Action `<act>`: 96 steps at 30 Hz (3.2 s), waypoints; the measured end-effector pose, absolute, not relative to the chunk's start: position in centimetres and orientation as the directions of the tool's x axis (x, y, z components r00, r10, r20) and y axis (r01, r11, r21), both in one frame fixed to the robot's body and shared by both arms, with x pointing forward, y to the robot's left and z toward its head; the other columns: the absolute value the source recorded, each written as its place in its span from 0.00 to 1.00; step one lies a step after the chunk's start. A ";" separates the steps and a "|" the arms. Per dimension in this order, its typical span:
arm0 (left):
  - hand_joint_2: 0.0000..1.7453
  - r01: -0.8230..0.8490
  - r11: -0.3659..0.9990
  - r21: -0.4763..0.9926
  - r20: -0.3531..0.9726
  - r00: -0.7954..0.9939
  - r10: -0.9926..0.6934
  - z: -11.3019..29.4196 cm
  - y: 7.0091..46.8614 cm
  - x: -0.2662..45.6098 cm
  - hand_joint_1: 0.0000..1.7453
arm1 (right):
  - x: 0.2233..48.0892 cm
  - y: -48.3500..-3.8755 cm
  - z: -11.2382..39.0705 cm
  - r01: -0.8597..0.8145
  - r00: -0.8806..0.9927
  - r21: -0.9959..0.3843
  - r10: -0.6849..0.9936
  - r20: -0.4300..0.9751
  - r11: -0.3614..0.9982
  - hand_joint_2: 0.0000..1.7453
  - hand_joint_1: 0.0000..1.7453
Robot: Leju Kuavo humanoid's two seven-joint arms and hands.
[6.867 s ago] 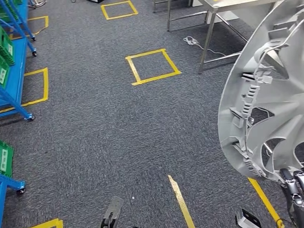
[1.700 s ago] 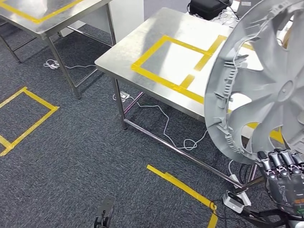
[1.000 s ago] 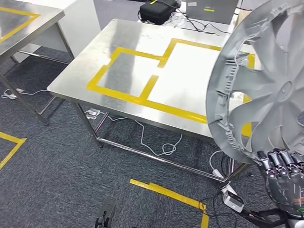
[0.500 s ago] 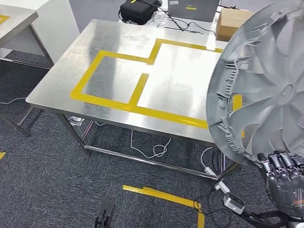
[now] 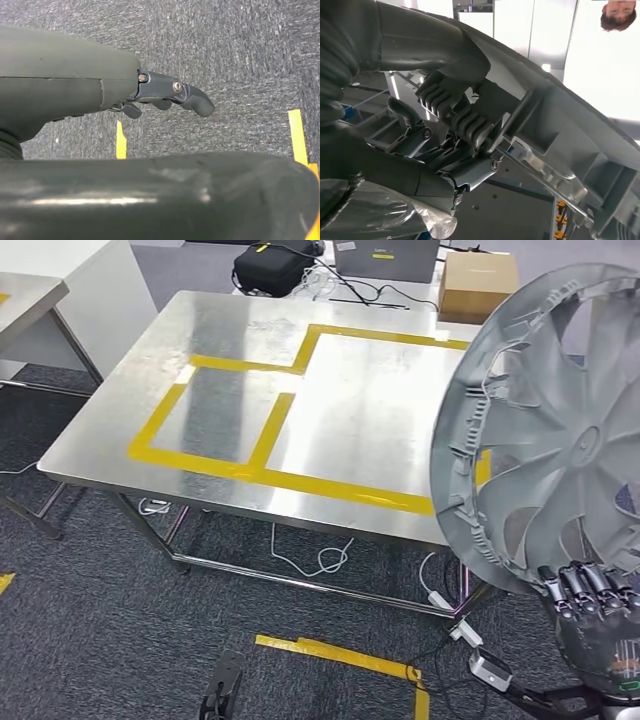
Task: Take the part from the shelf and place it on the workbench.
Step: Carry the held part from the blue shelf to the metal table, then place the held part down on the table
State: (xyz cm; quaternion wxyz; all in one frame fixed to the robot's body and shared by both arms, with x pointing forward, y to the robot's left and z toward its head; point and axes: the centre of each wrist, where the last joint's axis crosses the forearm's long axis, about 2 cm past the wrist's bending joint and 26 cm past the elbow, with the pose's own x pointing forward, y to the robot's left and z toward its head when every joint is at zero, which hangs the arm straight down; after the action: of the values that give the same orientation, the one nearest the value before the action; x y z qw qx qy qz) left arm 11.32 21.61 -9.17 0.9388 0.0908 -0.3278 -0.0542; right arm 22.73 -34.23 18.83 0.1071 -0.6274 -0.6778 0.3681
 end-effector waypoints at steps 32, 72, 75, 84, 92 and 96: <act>0.00 0.022 0.982 0.190 0.609 0.782 -0.135 -9.2 21.4 11.2 0.00 | 23.0 -34.9 18.0 0.747 -0.201 -0.660 0.920 -0.336 -0.078 1.00 1.00; 0.00 0.031 0.985 0.169 0.612 0.780 -0.129 -9.0 21.1 11.7 0.00 | 28.5 -35.5 17.8 0.661 -0.263 -0.743 0.894 -0.363 -0.107 1.00 1.00; 0.00 0.038 0.986 0.164 0.615 0.777 -0.133 -9.0 20.9 11.8 0.00 | 31.5 -34.2 18.2 0.622 -0.307 -0.777 0.881 -0.360 -0.101 1.00 1.00; 0.00 0.045 0.986 0.158 0.623 0.770 -0.135 -8.7 20.5 12.4 0.00 | 35.6 -32.0 19.1 0.593 -0.360 -0.800 0.859 -0.363 -0.090 1.00 1.00; 0.00 0.067 0.987 0.143 0.603 0.786 -0.141 -8.7 19.8 12.2 0.00 | 37.8 -29.7 19.2 0.536 -0.411 -0.839 0.840 -0.355 -0.092 1.00 1.00; 0.00 0.078 0.988 0.137 0.600 0.787 -0.145 -8.6 19.5 12.0 0.00 | 38.8 -28.0 19.4 0.520 -0.437 -0.851 0.830 -0.345 -0.080 1.00 1.00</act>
State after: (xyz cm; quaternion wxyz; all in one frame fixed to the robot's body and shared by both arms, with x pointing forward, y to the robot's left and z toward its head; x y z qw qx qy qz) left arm 12.04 19.46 -8.65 0.9437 0.0524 -0.3212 -0.0590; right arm 38.82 -27.96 19.45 0.1468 -0.5097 -0.6623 0.5292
